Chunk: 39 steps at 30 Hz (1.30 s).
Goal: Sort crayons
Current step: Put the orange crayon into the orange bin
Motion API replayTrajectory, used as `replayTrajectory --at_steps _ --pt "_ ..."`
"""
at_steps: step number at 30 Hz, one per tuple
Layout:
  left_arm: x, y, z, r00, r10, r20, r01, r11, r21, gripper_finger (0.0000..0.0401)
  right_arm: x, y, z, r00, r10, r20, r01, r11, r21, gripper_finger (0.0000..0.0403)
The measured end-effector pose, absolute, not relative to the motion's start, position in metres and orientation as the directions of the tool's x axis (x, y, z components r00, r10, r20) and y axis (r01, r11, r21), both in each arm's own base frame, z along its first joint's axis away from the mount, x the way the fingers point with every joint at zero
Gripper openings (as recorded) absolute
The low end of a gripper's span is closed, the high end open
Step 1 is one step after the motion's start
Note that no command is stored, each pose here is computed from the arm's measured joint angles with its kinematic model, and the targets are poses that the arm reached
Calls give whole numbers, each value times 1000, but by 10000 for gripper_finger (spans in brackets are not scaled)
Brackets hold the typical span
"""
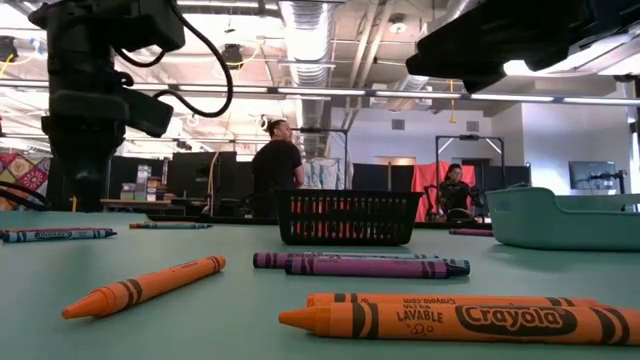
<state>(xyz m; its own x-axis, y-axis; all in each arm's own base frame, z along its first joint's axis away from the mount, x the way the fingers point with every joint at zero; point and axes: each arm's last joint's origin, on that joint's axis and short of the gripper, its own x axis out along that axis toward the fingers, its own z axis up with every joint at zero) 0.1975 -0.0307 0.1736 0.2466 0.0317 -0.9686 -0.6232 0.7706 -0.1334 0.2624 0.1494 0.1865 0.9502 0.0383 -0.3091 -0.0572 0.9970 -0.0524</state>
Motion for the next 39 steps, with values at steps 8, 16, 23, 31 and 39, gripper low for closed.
replayTrajectory --at_steps 8,16,23,31,39 --pt "184 -23 172 112 178 -978 -681 730 55 137 262 149 187 950 39 -309 -46 999 -16 113" --pt "178 -4 171 26 186 -982 -684 720 118 137 261 151 186 950 45 -309 -53 998 -19 113" --pt "180 18 171 31 163 -986 -688 720 98 137 261 151 186 948 43 -316 -53 998 -23 113" --pt "185 24 170 90 131 -987 -681 731 35 137 261 151 185 946 42 -322 -53 998 -26 113" --pt "178 23 158 66 127 -990 -702 711 45 137 261 151 184 944 41 -328 -53 998 -29 113"
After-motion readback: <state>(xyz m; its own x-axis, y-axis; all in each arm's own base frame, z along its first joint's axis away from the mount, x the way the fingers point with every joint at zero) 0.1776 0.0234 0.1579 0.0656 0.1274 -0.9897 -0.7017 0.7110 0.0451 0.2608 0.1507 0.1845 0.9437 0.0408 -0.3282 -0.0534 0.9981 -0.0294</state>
